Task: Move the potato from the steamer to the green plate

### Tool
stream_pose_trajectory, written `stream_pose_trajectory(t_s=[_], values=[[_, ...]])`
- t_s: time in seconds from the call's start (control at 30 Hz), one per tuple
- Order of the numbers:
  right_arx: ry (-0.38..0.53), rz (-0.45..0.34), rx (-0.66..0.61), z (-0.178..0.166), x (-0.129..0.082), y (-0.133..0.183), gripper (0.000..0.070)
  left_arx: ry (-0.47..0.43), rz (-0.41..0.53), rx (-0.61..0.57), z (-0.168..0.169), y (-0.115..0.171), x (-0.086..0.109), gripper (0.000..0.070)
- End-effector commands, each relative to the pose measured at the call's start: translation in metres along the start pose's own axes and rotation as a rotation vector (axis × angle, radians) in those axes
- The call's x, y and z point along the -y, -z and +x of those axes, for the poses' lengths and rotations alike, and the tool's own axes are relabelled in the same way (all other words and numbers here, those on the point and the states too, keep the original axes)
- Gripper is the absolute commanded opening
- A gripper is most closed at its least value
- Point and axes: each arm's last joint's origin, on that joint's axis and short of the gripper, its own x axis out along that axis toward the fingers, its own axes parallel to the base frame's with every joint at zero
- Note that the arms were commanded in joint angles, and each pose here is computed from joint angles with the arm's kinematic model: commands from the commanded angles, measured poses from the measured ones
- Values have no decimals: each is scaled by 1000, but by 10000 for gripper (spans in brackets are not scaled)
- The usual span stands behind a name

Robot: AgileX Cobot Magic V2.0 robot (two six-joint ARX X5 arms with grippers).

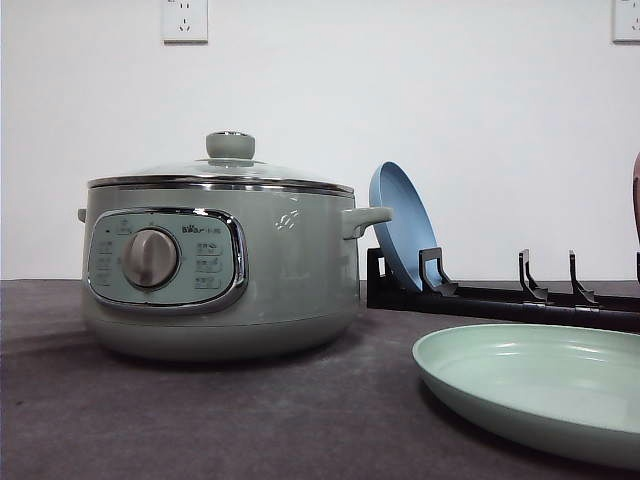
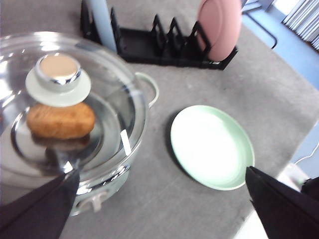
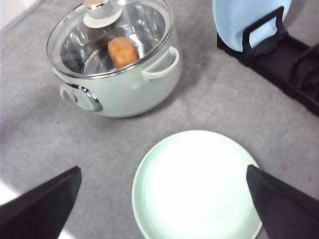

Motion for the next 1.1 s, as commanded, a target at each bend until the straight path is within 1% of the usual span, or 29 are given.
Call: stream_pose_trajectory(t_s=[0.0, 0.17, 0.3, 0.43, 0.53, 0.67, 0.8, 0.9, 1.07], values=[[-12, 28, 25, -4, -1, -1, 700, -27, -5, -4, 0, -8, 1, 700], [-19, 35, 59, -11, -2, 1, 700, -144, -21, -96, 13, -27, -8, 700], [-29, 38, 62, -12, -3, 1, 700, -194, -26, -154, 28, -49, -15, 700], [-39, 40, 62, -12, -3, 1, 700, -263, -9, -214, 48, -73, -23, 700], [-44, 37, 89, -12, -4, -2, 700, -299, 15, -238, 66, -88, -29, 700], [-50, 41, 112, -12, -4, -4, 700, -305, 45, -260, 93, -103, -38, 700], [-50, 42, 112, -12, -4, -4, 700, -302, 69, -280, 120, -111, -47, 700], [-49, 42, 110, -12, -4, -4, 700, -309, 101, -291, 139, -112, -51, 700], [-49, 44, 110, -12, -4, -4, 700, -302, 104, -322, 164, -108, -58, 700]])
